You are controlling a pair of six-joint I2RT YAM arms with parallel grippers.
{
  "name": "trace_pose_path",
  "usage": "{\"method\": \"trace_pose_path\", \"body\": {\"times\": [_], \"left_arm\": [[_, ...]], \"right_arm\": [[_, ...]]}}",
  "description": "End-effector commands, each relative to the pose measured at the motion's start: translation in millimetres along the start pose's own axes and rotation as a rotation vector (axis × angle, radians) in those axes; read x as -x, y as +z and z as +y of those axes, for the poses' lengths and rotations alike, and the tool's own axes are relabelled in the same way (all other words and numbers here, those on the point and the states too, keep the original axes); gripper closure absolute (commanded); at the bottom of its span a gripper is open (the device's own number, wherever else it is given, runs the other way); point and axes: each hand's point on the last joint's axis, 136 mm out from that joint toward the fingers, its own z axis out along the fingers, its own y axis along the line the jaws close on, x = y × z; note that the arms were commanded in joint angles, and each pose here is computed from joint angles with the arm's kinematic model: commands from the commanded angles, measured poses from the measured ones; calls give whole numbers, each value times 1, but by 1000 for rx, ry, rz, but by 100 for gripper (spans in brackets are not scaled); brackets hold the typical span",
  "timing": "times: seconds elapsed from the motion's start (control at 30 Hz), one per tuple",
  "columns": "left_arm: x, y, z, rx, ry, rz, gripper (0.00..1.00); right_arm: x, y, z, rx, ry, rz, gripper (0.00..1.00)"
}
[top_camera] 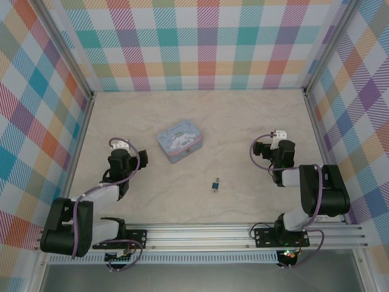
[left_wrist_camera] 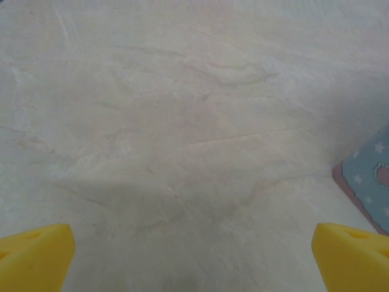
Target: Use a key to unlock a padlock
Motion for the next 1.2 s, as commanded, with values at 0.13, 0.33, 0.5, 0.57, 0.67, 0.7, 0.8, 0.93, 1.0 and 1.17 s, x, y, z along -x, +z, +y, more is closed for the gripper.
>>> {"method": "trace_pose_path", "body": {"times": [0.13,0.33,0.5,0.57,0.67,0.7,0.8,0.93,1.0,1.17], "left_arm": [[38,13,-18,-108,35,-132,0],[33,22,-14,-123,52,-172,0],[23,42,-13,-119,47,-126,0],[23,51,-7,-73,31,-95,0],[21,51,-7,-73,33,-86,0],[22,51,-7,-72,32,-94,0],[22,50,-7,-72,33,-90,0],[22,50,-8,-76,34,-92,0],[22,50,-8,-76,35,-94,0],[22,50,-8,-75,35,-94,0]], "right_arm": [[17,1,4,25,5,-51,0],[17,1,4,25,5,-50,0],[18,0,4,24,4,-52,0],[17,0,4,24,2,-52,0],[18,0,5,27,0,-52,0],[17,0,6,30,-3,-53,0],[17,1,9,42,-10,-47,0],[17,1,11,55,-15,-47,0],[17,1,11,55,-14,-45,0],[17,1,11,56,-14,-43,0]]}}
